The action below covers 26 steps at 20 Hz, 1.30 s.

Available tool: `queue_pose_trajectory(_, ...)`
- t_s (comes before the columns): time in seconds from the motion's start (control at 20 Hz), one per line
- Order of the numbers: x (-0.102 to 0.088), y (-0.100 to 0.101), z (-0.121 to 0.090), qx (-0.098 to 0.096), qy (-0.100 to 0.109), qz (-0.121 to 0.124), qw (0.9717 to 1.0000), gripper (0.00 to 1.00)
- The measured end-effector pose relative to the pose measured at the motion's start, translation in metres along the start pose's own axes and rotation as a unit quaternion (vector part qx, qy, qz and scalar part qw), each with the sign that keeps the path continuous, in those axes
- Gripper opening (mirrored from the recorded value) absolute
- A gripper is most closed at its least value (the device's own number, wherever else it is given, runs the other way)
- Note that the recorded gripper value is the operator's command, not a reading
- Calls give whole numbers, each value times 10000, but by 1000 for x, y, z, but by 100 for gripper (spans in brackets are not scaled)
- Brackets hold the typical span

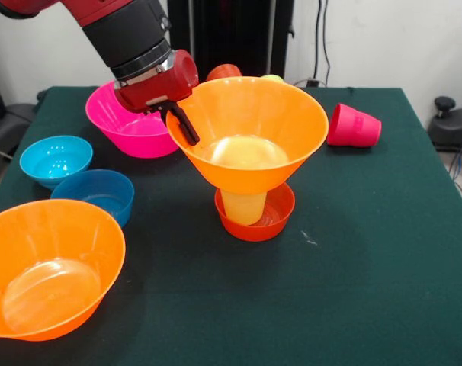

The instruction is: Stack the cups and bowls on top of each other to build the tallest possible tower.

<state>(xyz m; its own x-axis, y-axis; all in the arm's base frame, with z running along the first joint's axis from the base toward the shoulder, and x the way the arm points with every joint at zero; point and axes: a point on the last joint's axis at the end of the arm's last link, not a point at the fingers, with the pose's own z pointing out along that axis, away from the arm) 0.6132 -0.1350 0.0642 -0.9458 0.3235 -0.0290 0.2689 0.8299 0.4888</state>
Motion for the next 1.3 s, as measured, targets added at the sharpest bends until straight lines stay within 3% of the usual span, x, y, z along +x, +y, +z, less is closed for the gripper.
queue_pose_trajectory(0.65, 0, 0, 0, 0, 0, -1, 10000, 0)
queue_pose_trajectory(0.7, 0, 0, 0, -2, -2, -1, 10000, 100)
queue_pose_trajectory(1.3, -2, 6, 1, -89, -14, -33, 10000, 100)
